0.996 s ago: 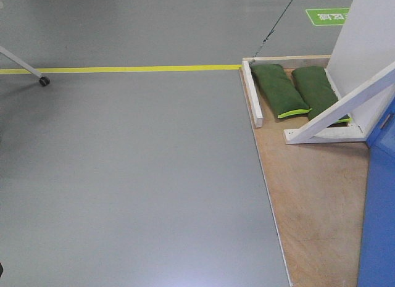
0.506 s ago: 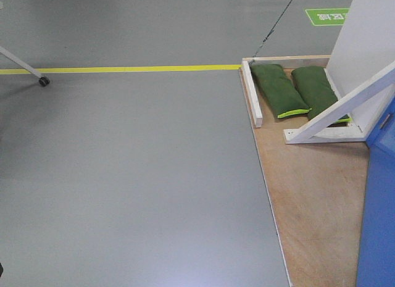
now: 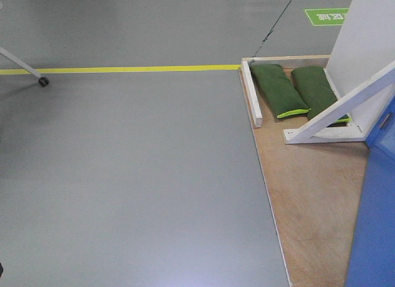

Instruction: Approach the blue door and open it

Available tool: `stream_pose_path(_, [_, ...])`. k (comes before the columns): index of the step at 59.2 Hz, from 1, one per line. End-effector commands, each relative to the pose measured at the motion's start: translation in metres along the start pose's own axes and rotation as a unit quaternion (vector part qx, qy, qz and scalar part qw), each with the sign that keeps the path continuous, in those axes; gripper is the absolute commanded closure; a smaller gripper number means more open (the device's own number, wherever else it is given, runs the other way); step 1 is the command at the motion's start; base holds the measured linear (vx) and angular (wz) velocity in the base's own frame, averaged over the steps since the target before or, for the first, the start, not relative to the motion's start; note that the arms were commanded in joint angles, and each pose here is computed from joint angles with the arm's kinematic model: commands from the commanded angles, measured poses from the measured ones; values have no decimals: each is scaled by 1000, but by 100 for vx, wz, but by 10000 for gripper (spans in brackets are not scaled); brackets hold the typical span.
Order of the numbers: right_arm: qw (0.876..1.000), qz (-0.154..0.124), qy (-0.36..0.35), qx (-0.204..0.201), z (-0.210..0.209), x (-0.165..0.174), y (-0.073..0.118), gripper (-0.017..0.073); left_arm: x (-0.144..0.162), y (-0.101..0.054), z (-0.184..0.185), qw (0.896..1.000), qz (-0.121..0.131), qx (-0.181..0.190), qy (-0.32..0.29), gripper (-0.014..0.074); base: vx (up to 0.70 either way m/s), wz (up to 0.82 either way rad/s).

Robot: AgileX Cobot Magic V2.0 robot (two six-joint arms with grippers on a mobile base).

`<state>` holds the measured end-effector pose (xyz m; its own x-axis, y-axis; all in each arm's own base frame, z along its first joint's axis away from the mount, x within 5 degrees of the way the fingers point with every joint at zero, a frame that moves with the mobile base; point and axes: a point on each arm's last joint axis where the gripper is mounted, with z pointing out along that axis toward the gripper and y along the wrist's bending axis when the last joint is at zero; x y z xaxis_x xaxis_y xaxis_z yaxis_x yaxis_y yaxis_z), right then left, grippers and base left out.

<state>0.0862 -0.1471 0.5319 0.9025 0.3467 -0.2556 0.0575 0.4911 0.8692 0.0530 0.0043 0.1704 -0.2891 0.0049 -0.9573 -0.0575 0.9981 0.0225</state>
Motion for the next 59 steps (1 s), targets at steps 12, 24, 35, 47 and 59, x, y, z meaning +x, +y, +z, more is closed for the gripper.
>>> stream_pose_path(12, [963, -21, 265, 33, -10, 48, -4, 564, -18, 0, -5, 998, -2, 2, -64, 523, 0, 0])
stream_pose_path(24, [942, -20, 333, 44, -17, 58, -6, 564, -18, 0, -5, 998, -2, 2, -64, 523, 0, -1])
stream_pose_path(35, [884, -14, 463, 65, -34, 76, -11, 564, -18, 0, -5, 998, -2, 2, -64, 523, 0, 0])
stream_pose_path(47, [893, 10, 445, 64, -25, 77, -14, 564, -18, 0, -5, 998, -2, 2, -64, 523, 0, 0])
stream_pose_path(59, [893, 27, 446, 55, -11, 100, -18, 564, -18, 0, -5, 998, -2, 2, -64, 523, 0, 0])
